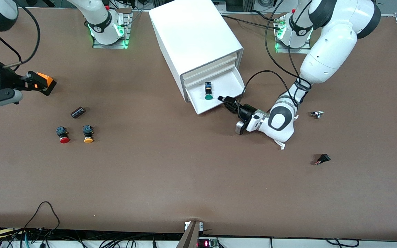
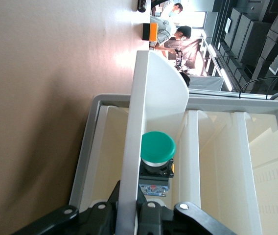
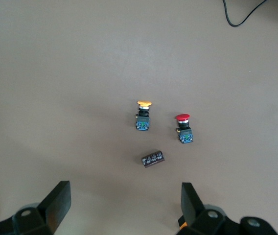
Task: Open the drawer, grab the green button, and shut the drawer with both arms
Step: 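Pull the drawer outward with the left gripper, then release the handle with the left gripper while the right gripper reaches the drawer, then grasp the green button inside the drawer with the right gripper, then lift the button with the right gripper while the left gripper pushes the drawer shut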
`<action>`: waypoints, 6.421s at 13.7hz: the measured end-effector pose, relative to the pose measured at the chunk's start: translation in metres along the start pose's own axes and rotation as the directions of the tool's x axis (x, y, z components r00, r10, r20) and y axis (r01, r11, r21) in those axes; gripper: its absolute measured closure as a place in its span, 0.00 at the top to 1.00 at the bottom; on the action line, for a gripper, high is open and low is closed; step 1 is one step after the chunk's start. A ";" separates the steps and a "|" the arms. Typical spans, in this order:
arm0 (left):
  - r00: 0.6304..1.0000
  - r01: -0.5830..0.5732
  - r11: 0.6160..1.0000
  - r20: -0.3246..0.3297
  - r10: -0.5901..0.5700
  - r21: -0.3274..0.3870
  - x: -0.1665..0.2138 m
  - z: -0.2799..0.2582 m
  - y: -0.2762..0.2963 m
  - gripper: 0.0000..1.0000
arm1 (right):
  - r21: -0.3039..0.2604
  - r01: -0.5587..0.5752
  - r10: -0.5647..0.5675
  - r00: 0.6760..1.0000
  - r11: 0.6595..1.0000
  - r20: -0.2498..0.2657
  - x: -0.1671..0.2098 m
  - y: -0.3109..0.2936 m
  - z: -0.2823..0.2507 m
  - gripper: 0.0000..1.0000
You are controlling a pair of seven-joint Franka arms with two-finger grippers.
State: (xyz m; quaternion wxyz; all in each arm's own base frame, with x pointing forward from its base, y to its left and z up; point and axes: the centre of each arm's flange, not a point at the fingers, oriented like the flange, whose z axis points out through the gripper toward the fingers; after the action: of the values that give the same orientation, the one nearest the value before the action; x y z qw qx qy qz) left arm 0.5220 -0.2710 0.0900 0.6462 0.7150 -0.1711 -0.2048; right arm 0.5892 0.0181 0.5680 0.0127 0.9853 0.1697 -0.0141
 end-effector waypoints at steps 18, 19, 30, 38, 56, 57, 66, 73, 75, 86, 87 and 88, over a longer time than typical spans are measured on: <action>0.983 0.183 0.968 -0.039 -0.178 0.172 -0.025 -0.165 0.016 1.00 | 0.172 0.126 -0.137 0.989 0.977 0.055 0.046 -0.116 0.048 1.00; 0.980 0.197 0.952 -0.033 -0.195 0.234 -0.026 -0.181 0.031 1.00 | 0.175 0.102 -0.114 0.991 0.979 0.063 0.048 -0.136 0.048 1.00; 0.964 0.200 0.600 -0.046 -0.263 0.775 -0.029 -0.253 0.199 1.00 | 0.161 -0.019 0.013 0.999 0.987 0.041 0.087 -0.454 0.149 1.00; 0.901 0.337 0.324 -0.202 -0.384 0.884 -0.008 -0.207 0.216 1.00 | 0.096 -0.081 0.085 0.996 0.992 -0.037 0.092 -0.555 0.198 0.99; 0.679 0.668 0.108 -0.544 -0.494 0.736 0.007 -0.169 0.193 1.00 | 0.010 -0.203 0.203 0.977 0.979 -0.062 0.069 -0.612 0.289 0.41; 0.676 0.668 0.104 -0.543 -0.497 0.737 0.007 -0.166 0.194 1.00 | 0.008 -0.203 0.203 0.977 0.979 -0.061 0.069 -0.612 0.289 0.40; 0.593 0.765 0.042 -0.677 -0.436 0.643 0.034 -0.110 0.211 1.00 | 0.002 -0.201 0.201 0.977 0.980 -0.078 0.090 -0.579 0.246 0.32; 0.562 0.816 0.047 -0.773 -0.295 0.576 0.060 -0.055 0.219 1.00 | 0.071 -0.016 0.017 1.000 0.997 -0.006 0.136 -0.396 0.115 0.32; 0.560 0.823 0.041 -0.798 -0.222 0.566 0.065 -0.037 0.213 1.00 | 0.091 0.058 -0.062 0.998 0.994 0.033 0.139 -0.327 0.103 0.32; 0.533 0.846 0.090 -0.836 -0.129 0.526 0.038 0.062 0.148 1.00 | 0.089 0.208 -0.218 0.968 0.974 0.124 0.010 -0.093 0.191 0.32; 0.537 0.843 0.074 -0.831 -0.143 0.532 0.034 0.073 0.149 1.00 | 0.090 0.215 -0.225 0.968 0.972 0.116 -0.010 -0.080 0.207 0.32; 0.544 0.839 0.061 -0.824 -0.157 0.541 0.031 0.084 0.149 1.00 | 0.093 0.219 -0.228 0.967 0.971 0.111 -0.029 -0.067 0.223 0.32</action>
State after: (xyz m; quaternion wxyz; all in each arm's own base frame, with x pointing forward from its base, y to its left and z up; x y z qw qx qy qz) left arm 0.5082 -0.3741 0.2291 -0.0063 0.9713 0.2280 -0.0678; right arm 0.5337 0.0652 0.3444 -0.0181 0.9570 0.2778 -0.0817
